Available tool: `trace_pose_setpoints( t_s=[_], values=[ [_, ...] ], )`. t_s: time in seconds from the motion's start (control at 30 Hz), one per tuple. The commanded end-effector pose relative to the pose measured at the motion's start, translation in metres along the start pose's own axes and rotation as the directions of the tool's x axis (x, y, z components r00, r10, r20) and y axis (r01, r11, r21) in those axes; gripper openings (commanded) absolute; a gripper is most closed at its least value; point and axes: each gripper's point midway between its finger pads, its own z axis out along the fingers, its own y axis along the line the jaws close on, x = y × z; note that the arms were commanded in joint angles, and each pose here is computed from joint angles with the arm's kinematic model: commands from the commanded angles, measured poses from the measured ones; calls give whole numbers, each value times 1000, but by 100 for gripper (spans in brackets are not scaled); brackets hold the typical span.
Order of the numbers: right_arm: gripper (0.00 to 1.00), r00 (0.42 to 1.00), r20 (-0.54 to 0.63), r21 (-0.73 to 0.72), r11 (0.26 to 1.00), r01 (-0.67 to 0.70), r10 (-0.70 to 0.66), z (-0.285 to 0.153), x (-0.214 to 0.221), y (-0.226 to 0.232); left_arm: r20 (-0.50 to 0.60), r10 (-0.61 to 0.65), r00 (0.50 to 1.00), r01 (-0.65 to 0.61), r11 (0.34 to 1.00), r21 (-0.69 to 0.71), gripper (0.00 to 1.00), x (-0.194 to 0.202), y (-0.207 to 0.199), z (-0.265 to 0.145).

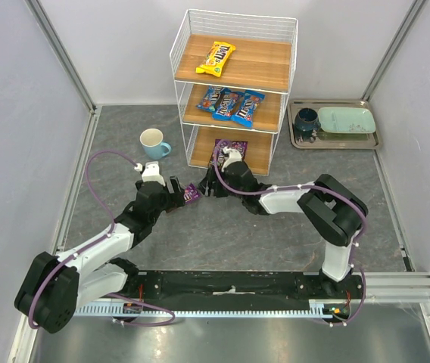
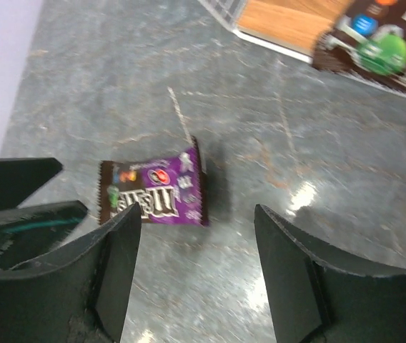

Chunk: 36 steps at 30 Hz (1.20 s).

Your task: Place and organize the candy bags onto the shelf

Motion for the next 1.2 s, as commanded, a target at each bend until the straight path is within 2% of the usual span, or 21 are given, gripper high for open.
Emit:
trace_pose_setpoints(
  t_s=[0.0,0.53,0.57,0.6,0.67,0.73,0.83,0.87,0.9,1.07,1.1,1.17],
  values=[
    [70,999,42,-157,988,3,4,13,-23,39,50,-37,998,37,999,-2,92,-12,0,0],
    [57,997,-79,-115,993,9,-18,49,11,19,37,-35,999,35,999,3,92,-9,-1,2],
    [55,996,-87,-107,994,11,-20,50,14,16,38,-33,999,33,999,1,92,-9,-1,2],
    [46,996,-89,-106,994,10,-20,50,14,16,38,-33,999,33,999,1,92,-9,-1,2],
    [36,995,-93,-104,994,10,-20,51,16,15,38,-33,999,33,999,1,92,-9,-1,2],
    [31,995,-97,-108,994,5,-16,51,16,14,35,-33,999,33,999,3,92,-9,-1,3],
    [15,995,-99,-118,993,-8,-4,48,17,15,34,-31,999,31,1000,2,92,-8,-1,3],
    [5,995,-97,-120,993,-10,-1,46,16,15,34,-31,999,31,1000,2,92,-8,-1,3],
    [2,996,-94,-122,992,-14,3,44,15,16,36,-31,999,31,1000,5,92,-9,-2,2],
    [0,996,3,-46,995,-87,87,7,1,8,36,-31,999,31,1000,5,92,-9,-2,2],
    [0,994,-1,-4,994,-105,105,-4,13,-4,35,-33,999,33,999,3,92,-9,-1,3],
    [0,986,107,40,990,-134,129,-26,0,2,35,-33,999,33,999,5,92,-9,-1,2]
  ],
)
